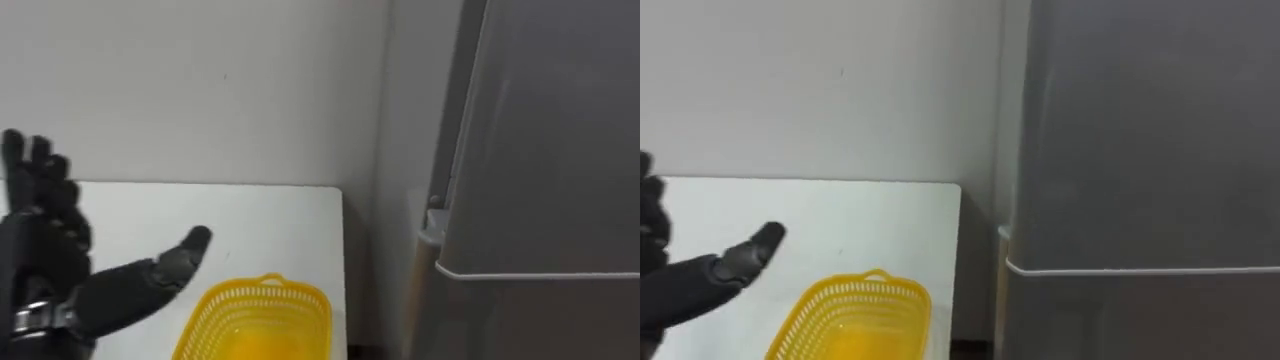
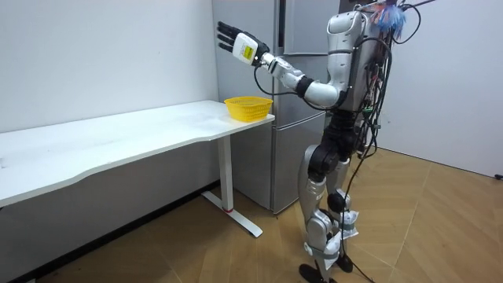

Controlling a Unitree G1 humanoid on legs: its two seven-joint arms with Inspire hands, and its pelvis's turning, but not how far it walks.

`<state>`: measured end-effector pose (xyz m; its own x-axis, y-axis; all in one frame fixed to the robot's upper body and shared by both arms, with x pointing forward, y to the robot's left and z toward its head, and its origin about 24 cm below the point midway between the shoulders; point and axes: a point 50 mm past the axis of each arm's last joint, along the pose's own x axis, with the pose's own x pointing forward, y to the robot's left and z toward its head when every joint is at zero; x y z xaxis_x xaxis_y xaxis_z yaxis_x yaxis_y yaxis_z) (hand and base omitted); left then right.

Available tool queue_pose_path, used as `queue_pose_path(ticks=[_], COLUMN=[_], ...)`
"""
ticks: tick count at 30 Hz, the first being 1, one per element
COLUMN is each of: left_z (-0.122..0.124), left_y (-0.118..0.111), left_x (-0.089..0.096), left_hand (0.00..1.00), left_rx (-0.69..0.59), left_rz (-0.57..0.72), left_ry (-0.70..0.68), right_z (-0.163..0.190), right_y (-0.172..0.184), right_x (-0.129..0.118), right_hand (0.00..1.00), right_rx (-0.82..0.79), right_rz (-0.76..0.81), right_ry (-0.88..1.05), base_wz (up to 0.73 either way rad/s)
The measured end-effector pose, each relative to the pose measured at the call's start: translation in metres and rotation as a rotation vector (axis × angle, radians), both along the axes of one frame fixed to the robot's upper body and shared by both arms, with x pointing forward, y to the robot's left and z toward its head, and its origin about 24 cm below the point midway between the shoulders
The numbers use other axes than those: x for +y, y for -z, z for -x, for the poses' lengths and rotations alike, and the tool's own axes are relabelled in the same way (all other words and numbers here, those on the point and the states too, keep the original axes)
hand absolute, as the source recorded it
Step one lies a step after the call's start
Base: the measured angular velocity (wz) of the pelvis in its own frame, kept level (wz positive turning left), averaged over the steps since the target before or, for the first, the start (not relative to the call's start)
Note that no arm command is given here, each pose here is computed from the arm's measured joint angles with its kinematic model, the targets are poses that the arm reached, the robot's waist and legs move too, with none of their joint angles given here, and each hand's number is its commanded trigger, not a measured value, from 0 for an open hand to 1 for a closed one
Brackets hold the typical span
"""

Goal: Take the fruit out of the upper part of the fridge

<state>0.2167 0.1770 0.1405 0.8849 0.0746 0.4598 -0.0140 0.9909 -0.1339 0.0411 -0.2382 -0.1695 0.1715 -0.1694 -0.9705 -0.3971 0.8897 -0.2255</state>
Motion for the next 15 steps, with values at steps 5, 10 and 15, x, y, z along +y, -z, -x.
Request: queue_pose_path(ticks=[5,10,15], left_z=[-0.003,-0.009,-0.011], left_y=[0.002,-0.008,-0.011], left_x=[-0.020,-0.036,-0.048], left_hand=[0.00,0.00,0.00], left_rx=[0.025,-0.016,-0.025], left_rz=[0.020,-0.038,-0.085], left_ry=[0.264,0.406,0.520], right_z=[0.002,0.008,0.011], right_y=[0.001,0.001,0.002], right_x=[0.001,0.000,0.000], right_hand=[0.00,0.00,0.00], right_rx=[0.024,0.067,0.094], right_rz=[0.000,0.009,0.003], right_ry=[-0.022,-0.034,-0.026], base_wz=[-0.10,-0.08,-0.09])
